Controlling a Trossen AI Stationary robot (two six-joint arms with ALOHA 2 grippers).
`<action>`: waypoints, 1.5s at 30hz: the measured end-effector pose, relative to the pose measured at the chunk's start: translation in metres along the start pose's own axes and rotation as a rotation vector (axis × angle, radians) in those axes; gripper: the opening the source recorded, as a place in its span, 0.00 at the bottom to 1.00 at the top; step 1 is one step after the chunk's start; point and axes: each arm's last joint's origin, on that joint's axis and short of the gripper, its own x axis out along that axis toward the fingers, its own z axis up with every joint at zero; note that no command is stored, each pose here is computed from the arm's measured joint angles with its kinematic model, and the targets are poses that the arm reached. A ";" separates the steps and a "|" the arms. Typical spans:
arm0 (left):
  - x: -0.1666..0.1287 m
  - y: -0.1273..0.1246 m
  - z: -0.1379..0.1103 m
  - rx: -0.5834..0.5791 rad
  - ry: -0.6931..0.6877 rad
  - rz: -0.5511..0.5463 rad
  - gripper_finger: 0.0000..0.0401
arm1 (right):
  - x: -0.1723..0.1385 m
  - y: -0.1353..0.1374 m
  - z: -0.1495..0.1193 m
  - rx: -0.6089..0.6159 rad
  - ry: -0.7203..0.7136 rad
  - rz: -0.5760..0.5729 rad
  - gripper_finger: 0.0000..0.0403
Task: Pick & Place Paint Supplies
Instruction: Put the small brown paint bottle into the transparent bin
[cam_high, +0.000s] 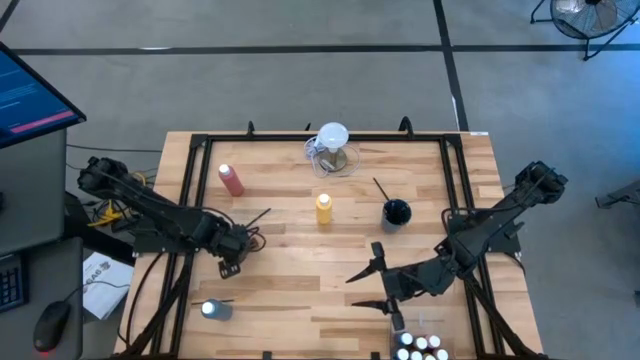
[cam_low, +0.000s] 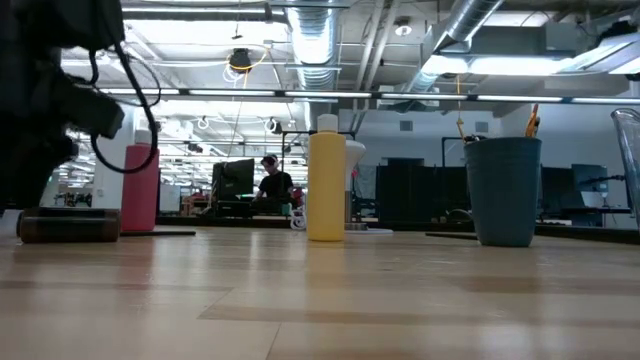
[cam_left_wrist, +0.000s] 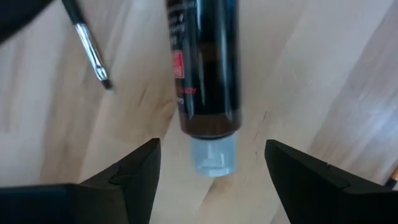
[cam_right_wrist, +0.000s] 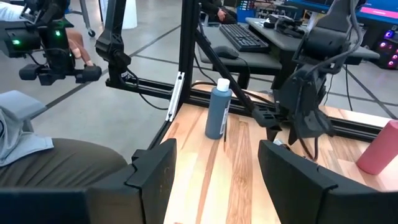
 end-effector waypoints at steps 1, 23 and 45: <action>0.003 0.001 -0.002 -0.003 0.004 0.003 0.64 | 0.000 0.000 0.000 0.000 0.000 -0.001 0.55; 0.019 0.005 -0.004 -0.018 -0.079 0.004 0.49 | 0.000 0.000 0.000 0.000 0.000 -0.001 0.55; -0.022 -0.037 0.020 0.051 -0.096 -0.393 0.24 | 0.051 -0.015 -0.044 -0.117 0.185 -0.085 0.55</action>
